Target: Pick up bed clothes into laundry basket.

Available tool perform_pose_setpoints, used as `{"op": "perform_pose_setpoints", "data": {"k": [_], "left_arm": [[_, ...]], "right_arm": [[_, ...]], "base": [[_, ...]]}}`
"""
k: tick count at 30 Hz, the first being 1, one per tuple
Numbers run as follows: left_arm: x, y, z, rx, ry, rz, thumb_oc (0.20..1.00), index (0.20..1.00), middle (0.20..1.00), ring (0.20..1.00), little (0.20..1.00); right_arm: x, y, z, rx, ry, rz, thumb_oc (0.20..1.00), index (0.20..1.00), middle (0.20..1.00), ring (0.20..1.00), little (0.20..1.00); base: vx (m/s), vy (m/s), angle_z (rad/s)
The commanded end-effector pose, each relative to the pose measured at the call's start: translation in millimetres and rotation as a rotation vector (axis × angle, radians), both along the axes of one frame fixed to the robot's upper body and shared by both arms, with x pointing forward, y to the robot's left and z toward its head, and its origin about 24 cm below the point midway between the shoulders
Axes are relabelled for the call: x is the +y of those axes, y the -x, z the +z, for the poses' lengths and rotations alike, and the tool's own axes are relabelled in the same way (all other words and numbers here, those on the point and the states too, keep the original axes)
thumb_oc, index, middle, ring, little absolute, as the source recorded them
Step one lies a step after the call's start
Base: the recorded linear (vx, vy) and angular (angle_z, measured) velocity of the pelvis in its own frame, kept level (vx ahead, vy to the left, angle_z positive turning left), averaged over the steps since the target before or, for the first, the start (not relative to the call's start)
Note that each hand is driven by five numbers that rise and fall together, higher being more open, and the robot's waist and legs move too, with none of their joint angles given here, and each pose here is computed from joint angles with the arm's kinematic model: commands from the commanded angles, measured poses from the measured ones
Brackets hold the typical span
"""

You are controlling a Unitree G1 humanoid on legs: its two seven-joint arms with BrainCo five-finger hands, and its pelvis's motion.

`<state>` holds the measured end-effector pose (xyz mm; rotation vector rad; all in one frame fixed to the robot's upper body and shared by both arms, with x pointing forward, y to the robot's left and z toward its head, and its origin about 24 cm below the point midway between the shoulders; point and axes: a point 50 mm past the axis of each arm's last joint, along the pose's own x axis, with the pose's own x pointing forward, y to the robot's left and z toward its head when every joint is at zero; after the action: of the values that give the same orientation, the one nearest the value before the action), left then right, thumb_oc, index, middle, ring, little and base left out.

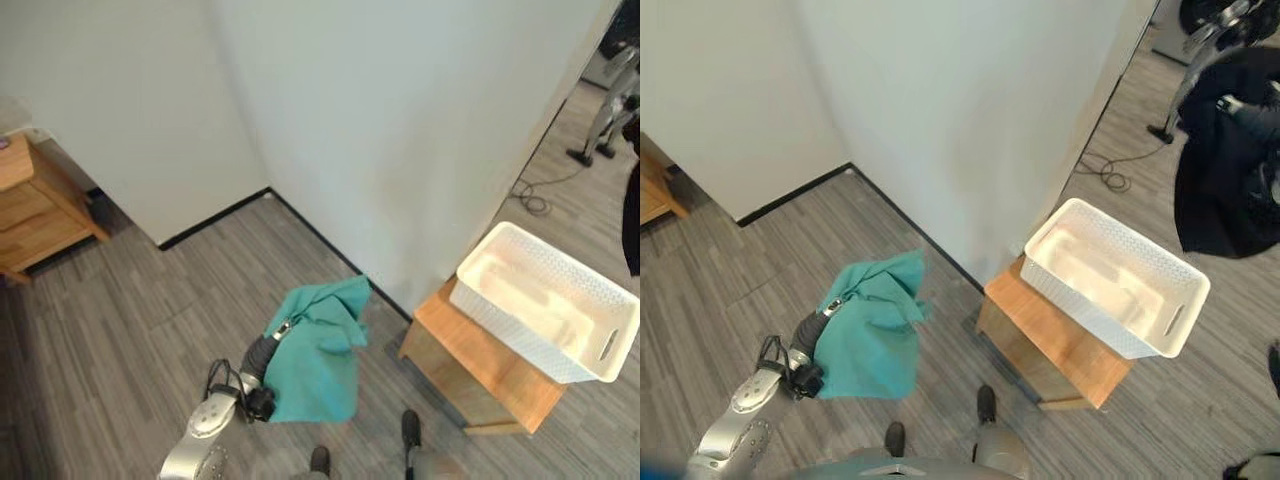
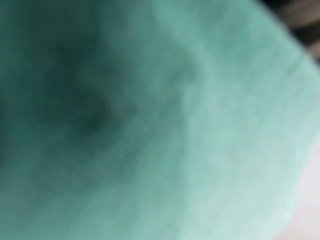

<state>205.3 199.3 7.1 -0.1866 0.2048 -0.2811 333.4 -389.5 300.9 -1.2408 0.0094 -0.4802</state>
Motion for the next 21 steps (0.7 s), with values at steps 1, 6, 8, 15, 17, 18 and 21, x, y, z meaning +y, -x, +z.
{"op": "perform_pose_setpoints", "data": {"k": [1, 6, 8, 15, 17, 18, 21], "left_arm": [[5, -13, 38, -0.180, 0.019, -0.013, 0.200, 0.200, 0.200, 0.200, 0.200], [8, -13, 42, -0.196, 0.021, 0.023, 0.200, 0.200, 0.200, 0.200, 0.200], [9, -15, 44, -0.207, 0.014, 0.031, 0.200, 0.200, 0.200, 0.200, 0.200], [5, -21, 44, -0.219, 0.032, 0.064, 0.200, 0.200, 0.200, 0.200, 0.200], [3, -23, 44, -0.223, 0.027, 0.058, 0.200, 0.200, 0.200, 0.200, 0.200], [3, -24, 45, -0.227, 0.026, 0.059, 0.200, 0.200, 0.200, 0.200, 0.200], [1, -28, 48, -0.244, 0.029, 0.060, 0.200, 0.200, 0.200, 0.200, 0.200]], "right_arm": [[11, -3, 41, -0.140, 0.037, -0.024, 0.200, 0.200, 0.200, 0.200, 0.200], [35, -23, 45, -0.130, 0.026, -0.009, 0.200, 0.200, 0.200, 0.200, 0.200], [34, -25, 39, -0.120, 0.004, -0.021, 0.200, 0.200, 0.200, 0.200, 0.200], [17, -21, 11, -0.041, -0.030, -0.069, 0.200, 0.200, 0.200, 0.200, 0.200], [14, -20, 7, -0.030, -0.032, -0.078, 0.200, 0.200, 0.200, 0.200, 0.200], [13, -19, 4, -0.022, -0.035, -0.080, 0.200, 0.200, 0.200, 0.200, 0.200], [7, -16, -7, 0.012, -0.039, -0.093, 0.200, 0.200, 0.200, 0.200, 0.200]], "base": [[-0.11, -0.057, 0.10], [-0.10, -0.077, -0.08], [-0.05, -0.047, 0.10], [-0.01, -0.029, -0.02], [0.00, 0.000, 0.00], [0.00, 0.000, 0.00], [0.01, 0.008, -0.03]]}}
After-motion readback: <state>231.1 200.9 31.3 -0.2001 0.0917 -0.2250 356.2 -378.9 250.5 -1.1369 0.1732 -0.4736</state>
